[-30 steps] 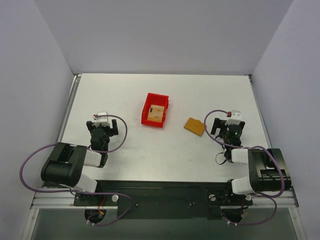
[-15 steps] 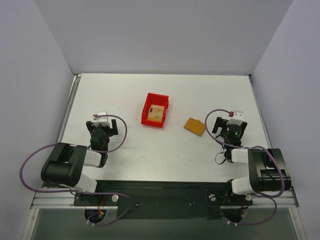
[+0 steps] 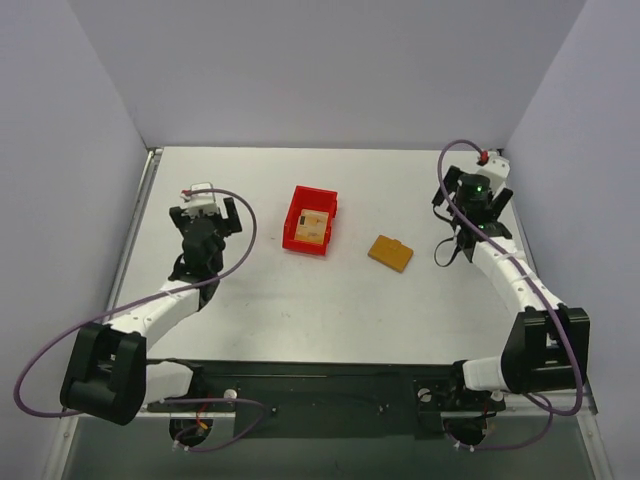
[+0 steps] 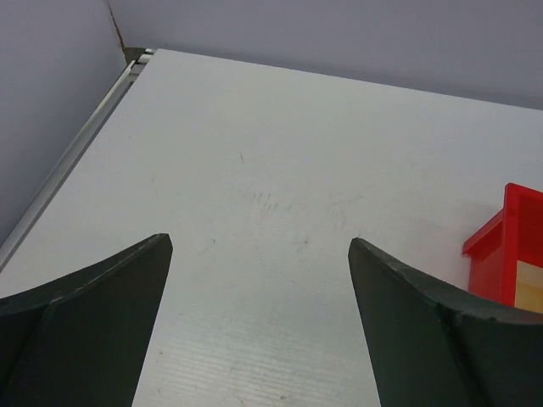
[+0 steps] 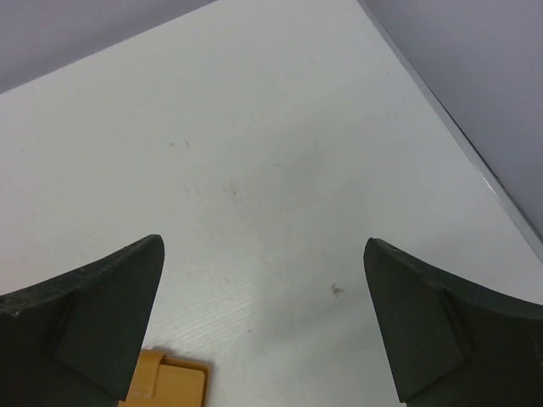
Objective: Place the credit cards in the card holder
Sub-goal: Pick up the card holder from the center of the board.
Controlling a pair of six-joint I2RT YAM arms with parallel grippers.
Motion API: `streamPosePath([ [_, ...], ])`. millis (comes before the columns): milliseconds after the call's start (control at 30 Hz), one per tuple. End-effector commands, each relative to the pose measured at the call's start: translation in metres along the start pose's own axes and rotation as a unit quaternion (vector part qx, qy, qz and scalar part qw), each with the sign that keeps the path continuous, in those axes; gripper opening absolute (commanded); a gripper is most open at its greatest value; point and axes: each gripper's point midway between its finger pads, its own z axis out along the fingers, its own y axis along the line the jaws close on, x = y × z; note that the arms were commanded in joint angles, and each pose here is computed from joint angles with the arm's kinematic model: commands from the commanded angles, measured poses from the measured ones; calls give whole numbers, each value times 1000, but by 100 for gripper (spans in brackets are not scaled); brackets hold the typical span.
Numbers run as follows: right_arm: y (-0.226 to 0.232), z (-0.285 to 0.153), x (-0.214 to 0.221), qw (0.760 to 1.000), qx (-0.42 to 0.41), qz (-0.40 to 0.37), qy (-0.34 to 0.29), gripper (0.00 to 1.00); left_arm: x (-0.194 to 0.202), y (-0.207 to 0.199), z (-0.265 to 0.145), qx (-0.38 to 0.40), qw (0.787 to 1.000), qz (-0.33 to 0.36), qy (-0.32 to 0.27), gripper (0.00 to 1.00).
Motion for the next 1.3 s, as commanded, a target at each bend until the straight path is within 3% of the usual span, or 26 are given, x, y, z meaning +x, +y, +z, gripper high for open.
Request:
streamPosePath([
  [0, -9, -16, 39, 993, 22, 1, 117, 100, 7, 4, -5, -37, 995, -51, 72, 97],
  [200, 15, -24, 74, 977, -54, 46, 199, 100, 3, -23, -8, 24, 989, -83, 119, 97],
  [367, 29, -36, 119, 953, -88, 76, 279, 98, -4, -47, -26, 93, 981, -121, 118, 97],
  [533, 40, -42, 150, 935, -113, 105, 318, 90, 1, -47, -33, 99, 979, -126, 123, 97],
  [733, 52, -41, 163, 923, -139, 131, 333, 87, 2, -45, -29, 84, 975, -162, 128, 97],
  [1000, 58, -34, 181, 904, -158, 184, 351, 68, -1, -41, -26, 87, 972, -178, 123, 97],
  [1267, 64, -29, 195, 892, -163, 210, 365, 58, -2, -34, -26, 79, 973, -184, 115, 97],
])
